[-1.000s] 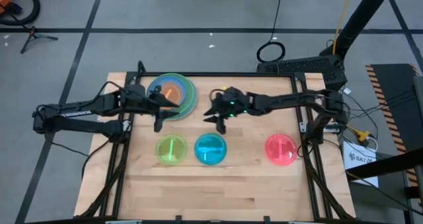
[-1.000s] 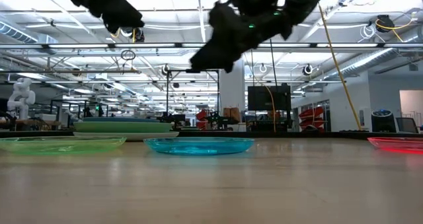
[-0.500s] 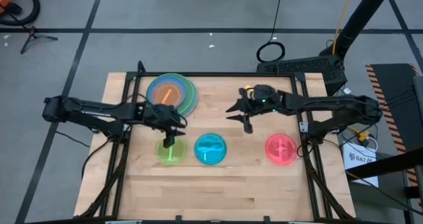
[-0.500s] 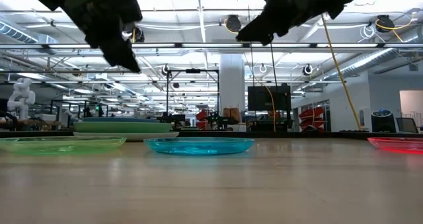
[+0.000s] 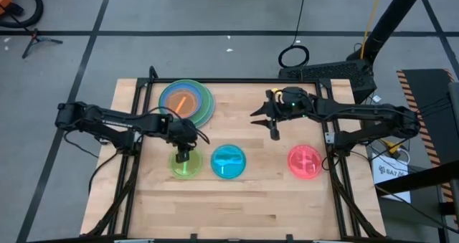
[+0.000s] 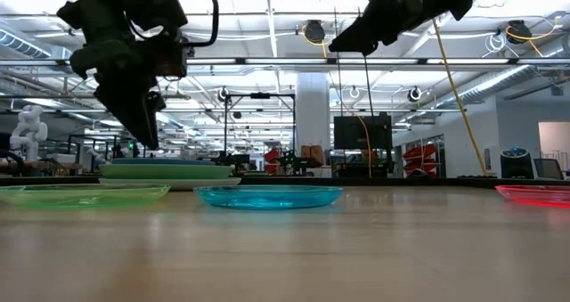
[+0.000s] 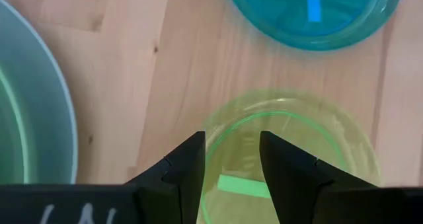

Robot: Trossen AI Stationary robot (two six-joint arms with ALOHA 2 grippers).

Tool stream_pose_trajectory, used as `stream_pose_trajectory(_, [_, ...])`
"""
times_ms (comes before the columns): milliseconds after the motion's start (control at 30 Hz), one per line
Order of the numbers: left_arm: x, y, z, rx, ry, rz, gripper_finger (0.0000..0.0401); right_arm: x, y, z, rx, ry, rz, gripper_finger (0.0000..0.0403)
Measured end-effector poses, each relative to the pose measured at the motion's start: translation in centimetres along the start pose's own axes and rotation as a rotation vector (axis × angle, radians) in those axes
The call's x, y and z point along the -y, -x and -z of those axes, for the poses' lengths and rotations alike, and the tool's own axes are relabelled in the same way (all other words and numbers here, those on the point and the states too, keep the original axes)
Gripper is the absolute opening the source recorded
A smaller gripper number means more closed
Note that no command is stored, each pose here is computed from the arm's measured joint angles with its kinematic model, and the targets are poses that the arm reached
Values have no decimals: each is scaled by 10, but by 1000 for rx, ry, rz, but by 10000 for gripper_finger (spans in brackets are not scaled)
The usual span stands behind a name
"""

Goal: Stack plastic plates
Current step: Stack the light green plate on top of the orange plate

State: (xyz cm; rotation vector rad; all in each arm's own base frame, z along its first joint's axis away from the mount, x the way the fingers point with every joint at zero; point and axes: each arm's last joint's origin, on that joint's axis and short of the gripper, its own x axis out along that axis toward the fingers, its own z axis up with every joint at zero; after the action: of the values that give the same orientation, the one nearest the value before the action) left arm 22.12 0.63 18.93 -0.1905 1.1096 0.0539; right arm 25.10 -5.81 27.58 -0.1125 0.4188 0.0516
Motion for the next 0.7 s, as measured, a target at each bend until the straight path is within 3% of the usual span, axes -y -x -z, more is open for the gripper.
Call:
stream_pose_trajectory(133, [-1,0,5,-47,-17,-7,157,0,-2,1,-8,-1,-4,121])
stream_pose_trajectory(400, [-3,-2,7,-89,-43,-42,228,0,-1,0,5,3,-2,121])
stream_pose_trajectory(700, [-5,-27,11,-214,-99,-56,234,0,-1,0,4,2,-2,121])
